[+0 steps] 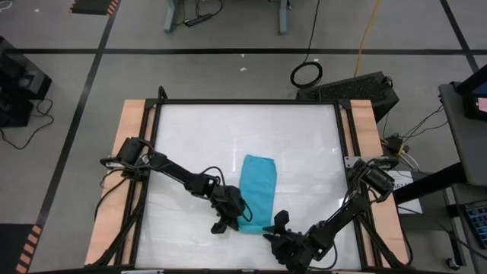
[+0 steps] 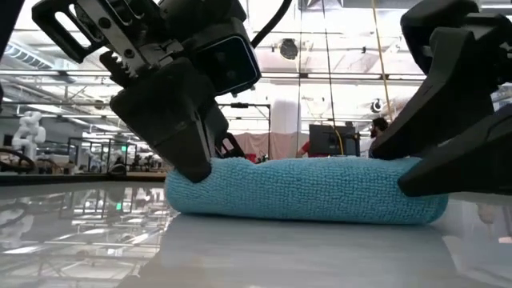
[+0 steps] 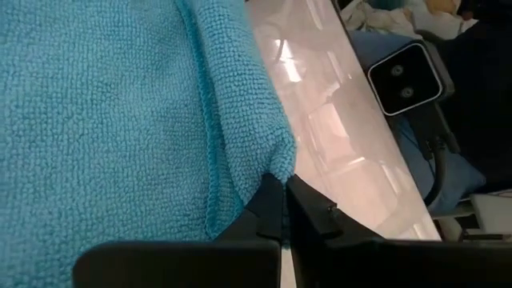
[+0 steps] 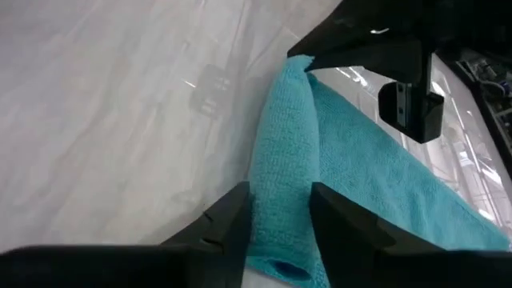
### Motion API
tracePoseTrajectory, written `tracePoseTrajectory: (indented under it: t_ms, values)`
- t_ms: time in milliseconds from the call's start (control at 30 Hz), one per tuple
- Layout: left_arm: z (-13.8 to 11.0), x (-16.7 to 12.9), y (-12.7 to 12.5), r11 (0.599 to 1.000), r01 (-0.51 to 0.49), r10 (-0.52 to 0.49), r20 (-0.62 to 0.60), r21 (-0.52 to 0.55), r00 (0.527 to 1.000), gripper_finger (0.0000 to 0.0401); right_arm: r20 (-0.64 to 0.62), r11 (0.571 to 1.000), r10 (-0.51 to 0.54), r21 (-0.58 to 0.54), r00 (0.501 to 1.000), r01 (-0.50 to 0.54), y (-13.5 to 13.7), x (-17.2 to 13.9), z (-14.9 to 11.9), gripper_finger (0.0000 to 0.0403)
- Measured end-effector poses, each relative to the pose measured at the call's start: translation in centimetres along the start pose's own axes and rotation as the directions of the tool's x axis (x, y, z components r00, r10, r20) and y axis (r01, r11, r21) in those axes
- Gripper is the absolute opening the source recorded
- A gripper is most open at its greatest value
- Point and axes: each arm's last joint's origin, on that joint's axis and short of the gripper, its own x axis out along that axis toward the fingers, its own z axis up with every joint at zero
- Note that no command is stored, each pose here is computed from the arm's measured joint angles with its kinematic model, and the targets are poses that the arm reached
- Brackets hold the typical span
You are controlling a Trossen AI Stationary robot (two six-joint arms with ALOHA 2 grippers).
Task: Roll towel into tight, uniform cylinder
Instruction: Roll the blue towel
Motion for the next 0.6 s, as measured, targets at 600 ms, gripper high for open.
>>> tracePoseTrajectory:
  t_ms: [600]
  values:
    - [-0.1, 0.0, -0.3, 0.995, 0.054, -0.057, -0.022, -0.086, 0.998, 0.0014, -0.09, 0.866, 0.234, 0.473, 0.968, -0.165, -1.1, 1.7, -0.1, 0.0008]
